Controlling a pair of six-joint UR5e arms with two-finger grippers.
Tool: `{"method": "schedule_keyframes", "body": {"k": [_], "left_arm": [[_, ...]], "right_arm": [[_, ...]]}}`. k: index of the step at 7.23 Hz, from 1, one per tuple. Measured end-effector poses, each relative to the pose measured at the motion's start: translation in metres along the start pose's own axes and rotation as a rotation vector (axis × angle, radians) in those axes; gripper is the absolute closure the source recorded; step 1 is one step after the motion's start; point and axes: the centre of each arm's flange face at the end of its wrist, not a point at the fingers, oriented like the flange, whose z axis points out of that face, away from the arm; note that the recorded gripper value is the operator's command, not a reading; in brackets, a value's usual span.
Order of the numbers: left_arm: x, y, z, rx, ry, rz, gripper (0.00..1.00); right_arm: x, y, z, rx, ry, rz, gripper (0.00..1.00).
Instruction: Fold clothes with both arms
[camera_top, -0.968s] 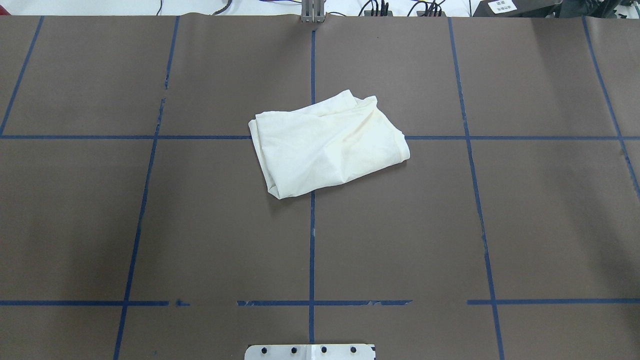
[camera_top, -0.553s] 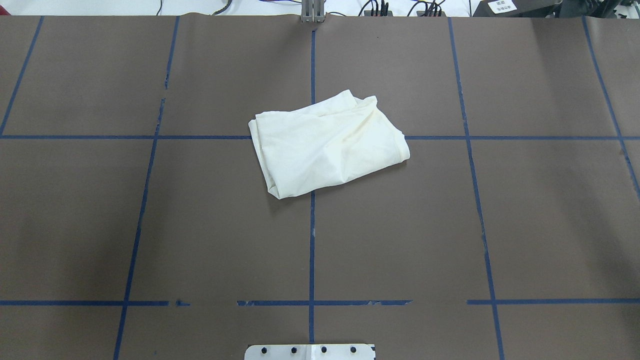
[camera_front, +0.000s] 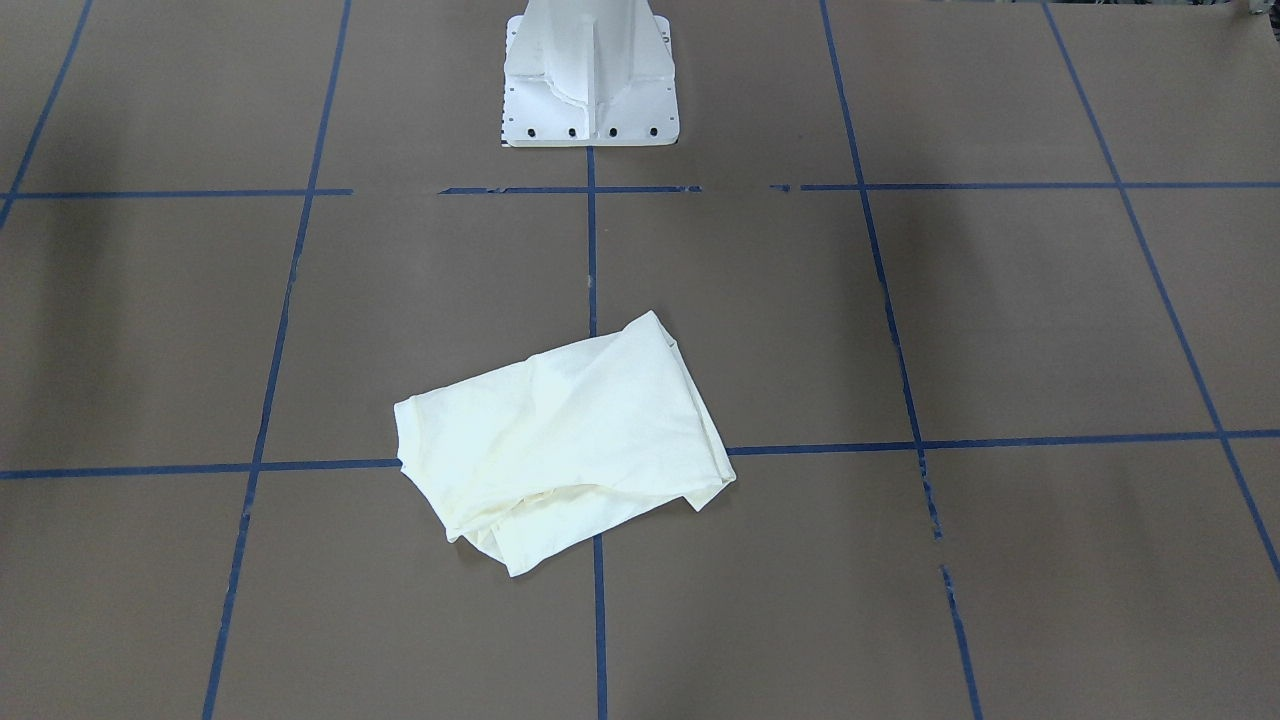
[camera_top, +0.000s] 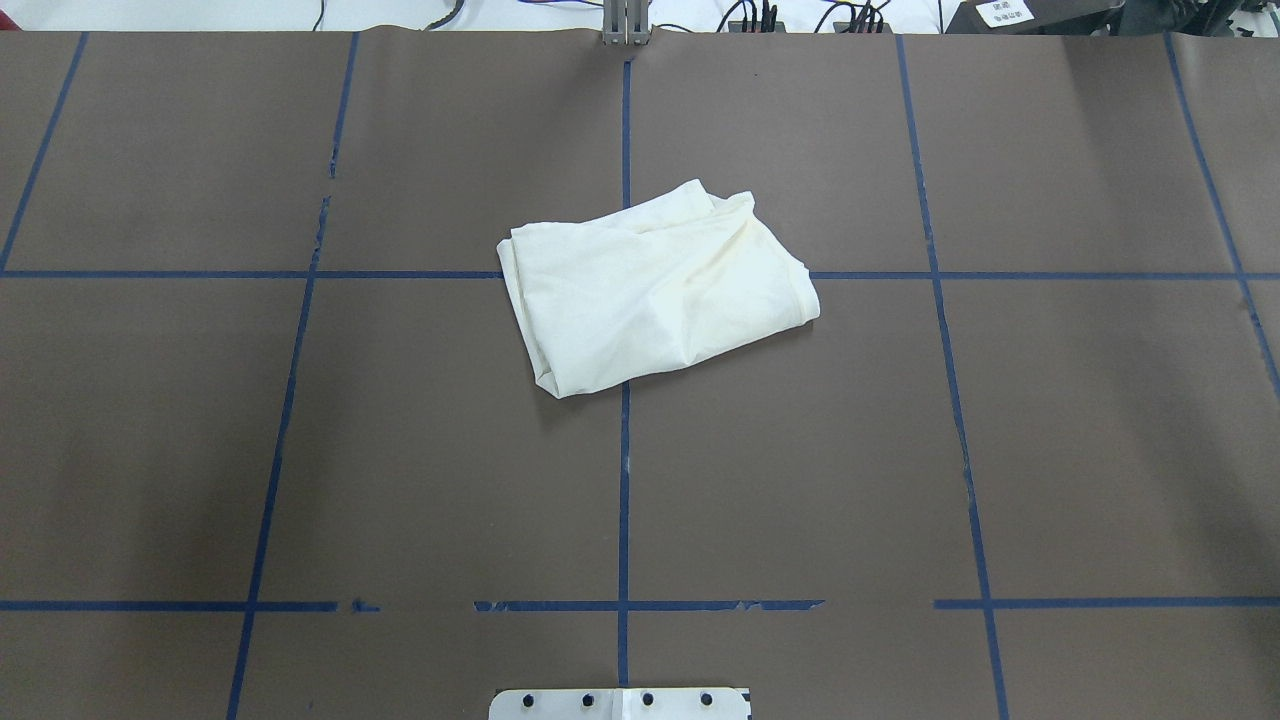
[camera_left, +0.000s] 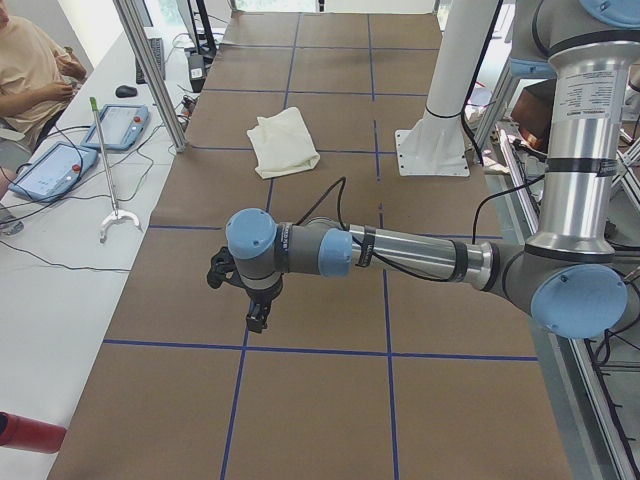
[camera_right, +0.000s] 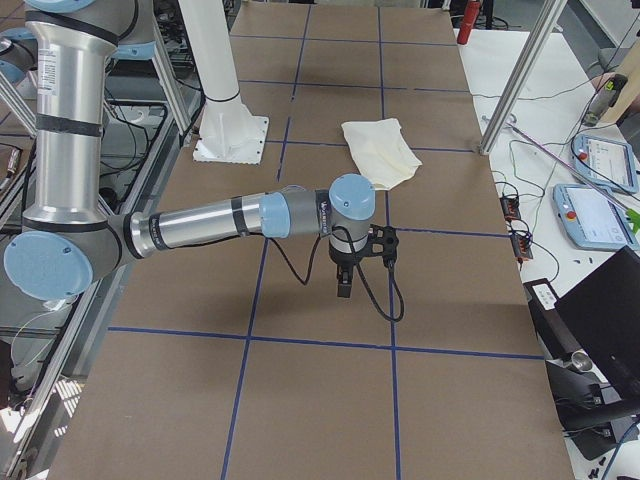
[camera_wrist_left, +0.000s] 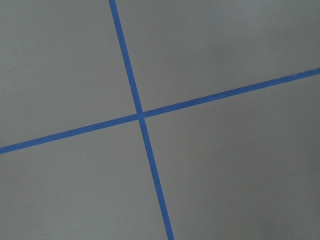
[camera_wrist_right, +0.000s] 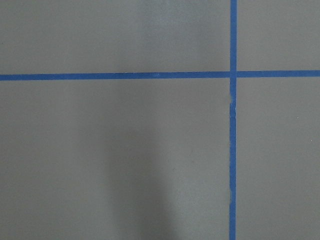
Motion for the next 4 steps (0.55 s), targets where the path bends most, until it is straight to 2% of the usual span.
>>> {"method": "schedule_keyframes", "body": {"k": [4], "left_arm": [[-0.020, 0.012, 0.015, -0.027, 0.013, -0.039, 0.00]], "right_arm": [[-0.003, -0.002, -0.003, 0.008, -0.006, 0.002, 0.00]]}}
